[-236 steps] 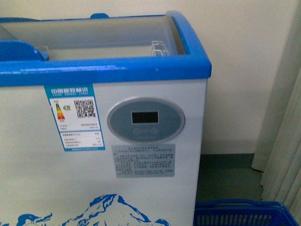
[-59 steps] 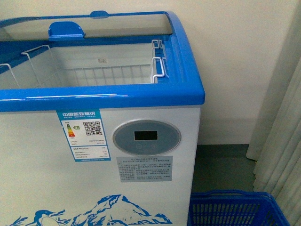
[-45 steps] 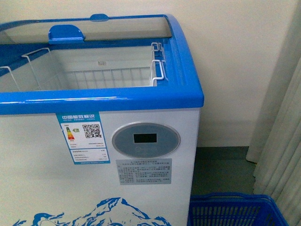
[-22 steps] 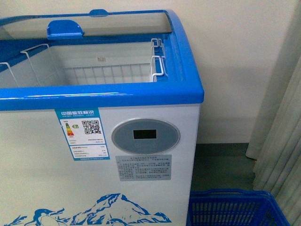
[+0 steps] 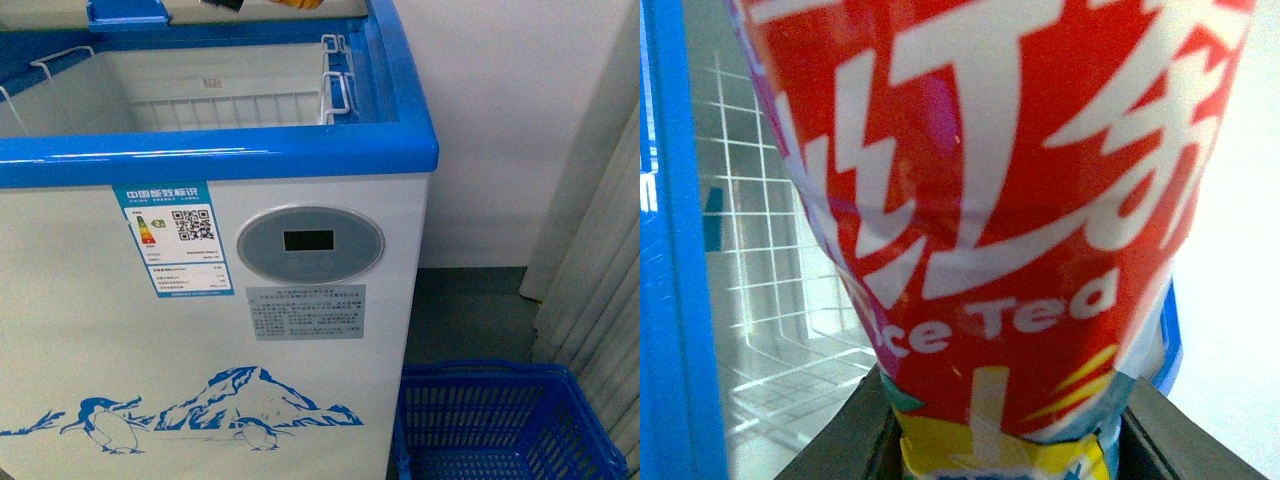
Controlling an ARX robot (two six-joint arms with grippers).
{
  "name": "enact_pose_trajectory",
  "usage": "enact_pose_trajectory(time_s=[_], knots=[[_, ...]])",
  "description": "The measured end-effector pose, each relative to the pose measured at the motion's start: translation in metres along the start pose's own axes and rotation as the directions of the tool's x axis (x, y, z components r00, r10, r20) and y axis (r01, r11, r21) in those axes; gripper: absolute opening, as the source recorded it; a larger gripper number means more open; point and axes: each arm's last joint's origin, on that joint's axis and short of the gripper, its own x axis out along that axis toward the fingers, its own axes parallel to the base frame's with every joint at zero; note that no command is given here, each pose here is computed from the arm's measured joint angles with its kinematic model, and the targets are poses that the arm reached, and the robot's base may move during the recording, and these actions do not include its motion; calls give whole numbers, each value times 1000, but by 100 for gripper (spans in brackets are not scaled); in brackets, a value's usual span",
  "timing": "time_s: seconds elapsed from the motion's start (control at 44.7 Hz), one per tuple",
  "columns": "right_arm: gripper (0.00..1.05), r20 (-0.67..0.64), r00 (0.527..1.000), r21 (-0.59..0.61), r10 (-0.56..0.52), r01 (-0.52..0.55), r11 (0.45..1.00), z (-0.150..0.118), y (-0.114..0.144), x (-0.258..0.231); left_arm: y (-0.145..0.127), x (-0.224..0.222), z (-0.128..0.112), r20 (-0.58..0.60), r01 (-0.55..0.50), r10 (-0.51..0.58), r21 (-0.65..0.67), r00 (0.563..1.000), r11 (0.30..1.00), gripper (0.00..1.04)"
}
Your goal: Put drink in fridge
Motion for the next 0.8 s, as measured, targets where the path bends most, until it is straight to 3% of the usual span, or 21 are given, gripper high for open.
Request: enact_pose_trajectory(time_s=[0.358, 0.805], knots=[[37, -34, 998, -56, -44, 42, 998, 2, 25, 65, 0, 0, 0, 0, 0, 0, 0, 1000, 1000, 3], [37, -67, 994, -42, -85, 83, 996, -3, 47, 120, 0, 0, 0, 0, 0, 0, 0, 1000, 1000, 3]])
